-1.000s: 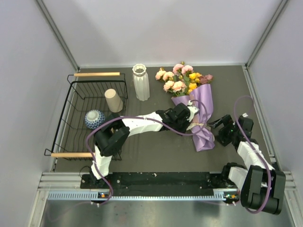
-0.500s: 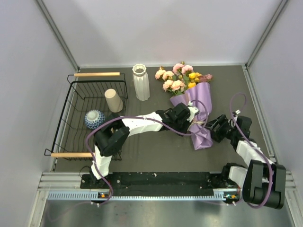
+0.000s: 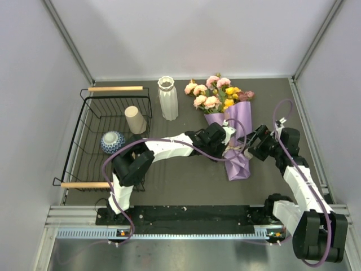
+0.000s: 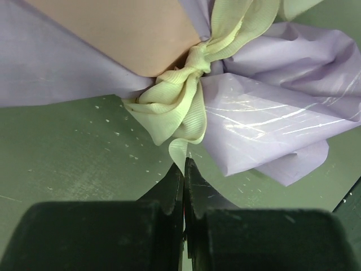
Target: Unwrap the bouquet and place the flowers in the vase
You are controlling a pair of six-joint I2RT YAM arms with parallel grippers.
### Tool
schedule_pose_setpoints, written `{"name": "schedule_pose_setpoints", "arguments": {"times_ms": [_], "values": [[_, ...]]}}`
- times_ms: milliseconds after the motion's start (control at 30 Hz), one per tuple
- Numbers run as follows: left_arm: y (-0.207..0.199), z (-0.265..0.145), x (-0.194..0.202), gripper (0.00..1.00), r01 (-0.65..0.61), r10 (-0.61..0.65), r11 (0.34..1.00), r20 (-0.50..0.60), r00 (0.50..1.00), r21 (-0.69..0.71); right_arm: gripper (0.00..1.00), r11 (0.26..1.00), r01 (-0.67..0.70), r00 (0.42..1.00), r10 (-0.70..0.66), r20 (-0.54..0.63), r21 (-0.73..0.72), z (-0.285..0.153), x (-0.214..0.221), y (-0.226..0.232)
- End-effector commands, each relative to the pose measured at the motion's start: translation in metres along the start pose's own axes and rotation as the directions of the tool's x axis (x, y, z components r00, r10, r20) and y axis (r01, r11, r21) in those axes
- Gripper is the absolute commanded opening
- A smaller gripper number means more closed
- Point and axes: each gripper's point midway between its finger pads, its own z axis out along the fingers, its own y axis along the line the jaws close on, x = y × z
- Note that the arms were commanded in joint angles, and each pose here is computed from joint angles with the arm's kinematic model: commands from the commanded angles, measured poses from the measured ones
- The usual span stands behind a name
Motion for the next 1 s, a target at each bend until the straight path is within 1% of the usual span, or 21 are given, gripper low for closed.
{"name": "schedule_pose_setpoints", "arguments": {"times_ms": [0,100,167,233,267,333,367,433,467,500,567,633,667,700,800,833,900,967], "values": [[-0.003,-0.014,-0.017,0.0,0.01,-0.011,1.0,0.063,0.998,0.009,0.89,0.972,0.031,0.995,-0.053,0.088,0.233,-0.011,-0.02,-0.029],[-0.003,-0.015,-0.017,0.0,0.012,-0.013,1.0,0.062,0.998,0.013,0.9,0.944,0.045,0.989,-0.089,0.122,0.326,-0.017,-0.029,-0.044],[-0.004,-0.016,-0.017,0.0,0.011,-0.012,1.0,0.066,0.998,0.017,0.91,0.907,0.051,0.98,-0.127,0.155,0.417,-0.027,-0.039,-0.054],[-0.004,-0.017,-0.016,0.0,0.009,-0.01,1.0,0.065,0.998,0.018,0.91,0.892,0.081,0.976,-0.162,0.147,0.445,-0.033,-0.044,-0.054],[-0.005,-0.017,-0.016,0.0,0.009,-0.01,1.0,0.066,0.998,0.02,0.9,0.895,0.085,0.976,-0.163,0.143,0.438,-0.033,-0.044,-0.052],[-0.005,-0.017,-0.015,0.0,0.007,-0.009,1.0,0.066,0.998,0.021,0.86,0.908,0.1,0.98,-0.161,0.118,0.406,-0.031,-0.037,-0.048],[-0.005,-0.017,-0.016,0.0,0.008,-0.01,1.0,0.069,0.998,0.022,0.85,0.925,0.108,0.981,-0.159,0.115,0.363,-0.03,-0.034,-0.041],[-0.005,-0.017,-0.015,0.0,0.011,-0.013,1.0,0.069,0.998,0.024,0.82,0.938,0.113,0.982,-0.156,0.106,0.327,-0.026,-0.027,-0.04],[-0.005,-0.016,-0.015,0.0,0.017,-0.018,1.0,0.068,0.997,0.025,0.8,0.95,0.123,0.98,-0.161,0.114,0.289,-0.022,-0.028,-0.034],[-0.006,-0.016,-0.016,0.0,0.017,-0.019,0.999,0.073,0.997,0.031,0.74,0.955,0.121,0.981,-0.157,0.114,0.272,-0.02,-0.028,-0.033],[-0.007,-0.016,-0.015,0.0,0.02,-0.023,0.999,0.071,0.997,0.036,0.7,0.967,0.135,0.979,-0.164,0.12,0.215,-0.012,-0.029,-0.026],[-0.008,-0.016,-0.014,0.0,0.021,-0.024,0.999,0.07,0.997,0.042,0.57,0.971,0.126,0.982,-0.152,0.116,0.203,-0.006,-0.031,-0.027],[-0.008,-0.015,-0.014,0.0,0.021,-0.024,0.999,0.068,0.997,0.043,0.51,0.975,0.126,0.985,-0.144,0.092,0.182,-0.003,-0.028,-0.023],[-0.008,-0.016,-0.014,0.0,0.023,-0.026,0.999,0.067,0.997,0.042,0.43,0.978,0.117,0.989,-0.13,0.066,0.173,0.0,-0.027,-0.022],[-0.008,-0.017,-0.014,0.0,0.022,-0.024,0.999,0.069,0.997,0.04,0.43,0.985,0.087,0.996,-0.088,0.001,0.149,0.006,-0.007,-0.019],[-0.008,-0.017,-0.015,0.0,0.021,-0.024,0.999,0.071,0.997,0.041,0.44,0.985,0.102,0.995,-0.099,-0.027,0.139,0.009,0.004,-0.016],[-0.009,-0.016,-0.016,0.0,0.021,-0.024,0.999,0.071,0.997,0.043,0.44,0.98,0.119,0.993,-0.115,-0.034,0.163,0.007,0.016,-0.021],[-0.008,-0.014,-0.015,0.0,0.025,-0.028,0.999,0.067,0.997,0.039,0.44,0.973,0.128,0.992,-0.128,-0.009,0.195,0.005,0.018,-0.03]]}}
